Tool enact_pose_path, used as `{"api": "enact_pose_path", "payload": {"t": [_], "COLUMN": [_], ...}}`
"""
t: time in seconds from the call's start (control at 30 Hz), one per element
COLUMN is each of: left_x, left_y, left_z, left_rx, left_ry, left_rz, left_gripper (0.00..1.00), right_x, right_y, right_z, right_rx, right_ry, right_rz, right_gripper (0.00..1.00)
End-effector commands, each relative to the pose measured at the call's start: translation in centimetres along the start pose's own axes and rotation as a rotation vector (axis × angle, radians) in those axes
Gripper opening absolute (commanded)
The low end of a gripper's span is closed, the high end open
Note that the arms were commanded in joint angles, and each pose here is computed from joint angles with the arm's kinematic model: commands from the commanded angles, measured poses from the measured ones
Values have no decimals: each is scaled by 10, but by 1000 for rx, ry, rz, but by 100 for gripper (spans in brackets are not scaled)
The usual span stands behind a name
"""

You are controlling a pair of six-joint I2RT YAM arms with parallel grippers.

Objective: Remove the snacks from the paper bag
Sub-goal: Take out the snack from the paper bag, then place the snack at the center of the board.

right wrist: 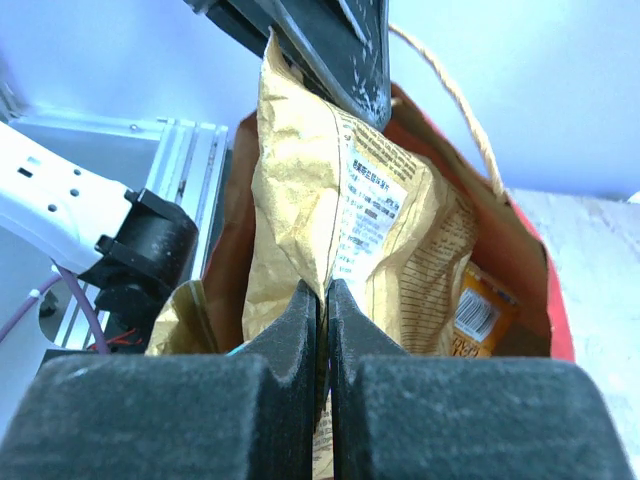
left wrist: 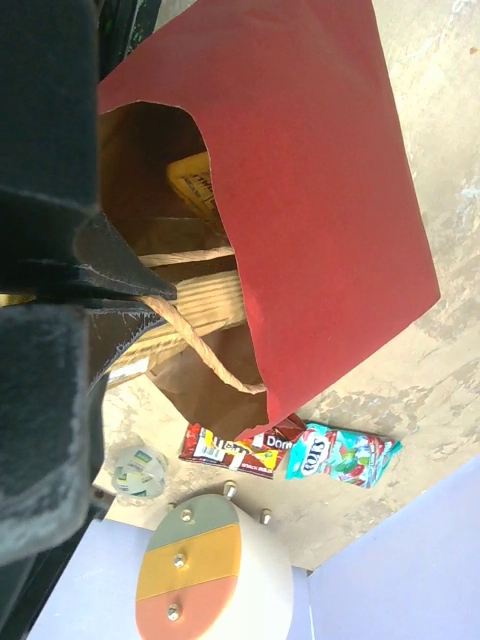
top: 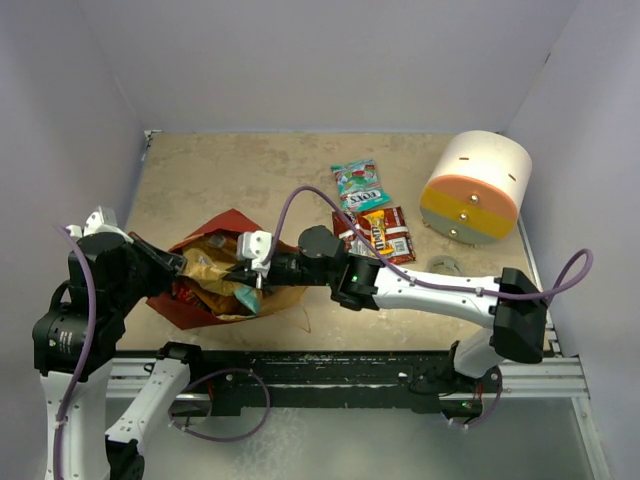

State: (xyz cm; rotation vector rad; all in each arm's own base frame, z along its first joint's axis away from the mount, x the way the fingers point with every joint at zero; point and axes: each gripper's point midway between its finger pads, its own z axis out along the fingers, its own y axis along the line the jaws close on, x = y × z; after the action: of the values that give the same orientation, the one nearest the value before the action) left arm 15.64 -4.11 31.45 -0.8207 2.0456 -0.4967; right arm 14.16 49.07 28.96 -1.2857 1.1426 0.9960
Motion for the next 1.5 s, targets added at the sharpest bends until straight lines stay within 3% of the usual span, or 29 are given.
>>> {"api": "enact_pose_path", "payload": {"t": [0.0,0.83,0.97,1.07,1.27,1.47], "left_x": [-10,-21,-21,-23,-21,-16], "left_y": [-1,18,17,15,11,-4], "left_z": [-7,-22,-19,-18,-15,-5], "left_rx": [-13,-62,-77,-81,-57,4], "left_ry": [-39,-146,-126,-123,-109,-46], "left_rz": [-22,-19,-7,-4,28,128], "left_gripper": [0,0,0,0,0,0], "right_x": [-69,-193,-212,-228,-199,-165], "right_y": [4,-27,-44,-71,-156,-217], "right_z": [-14,-131,-147,-171,-209,-214], "right_rx": [-35,245,344,509,1033,1188], "right_ry": [-180,-398,-437,-459,-248,-99], "right_rz": [-94,54,117,137,4,-111], "right_gripper": [0,0,0,0,0,0]}}
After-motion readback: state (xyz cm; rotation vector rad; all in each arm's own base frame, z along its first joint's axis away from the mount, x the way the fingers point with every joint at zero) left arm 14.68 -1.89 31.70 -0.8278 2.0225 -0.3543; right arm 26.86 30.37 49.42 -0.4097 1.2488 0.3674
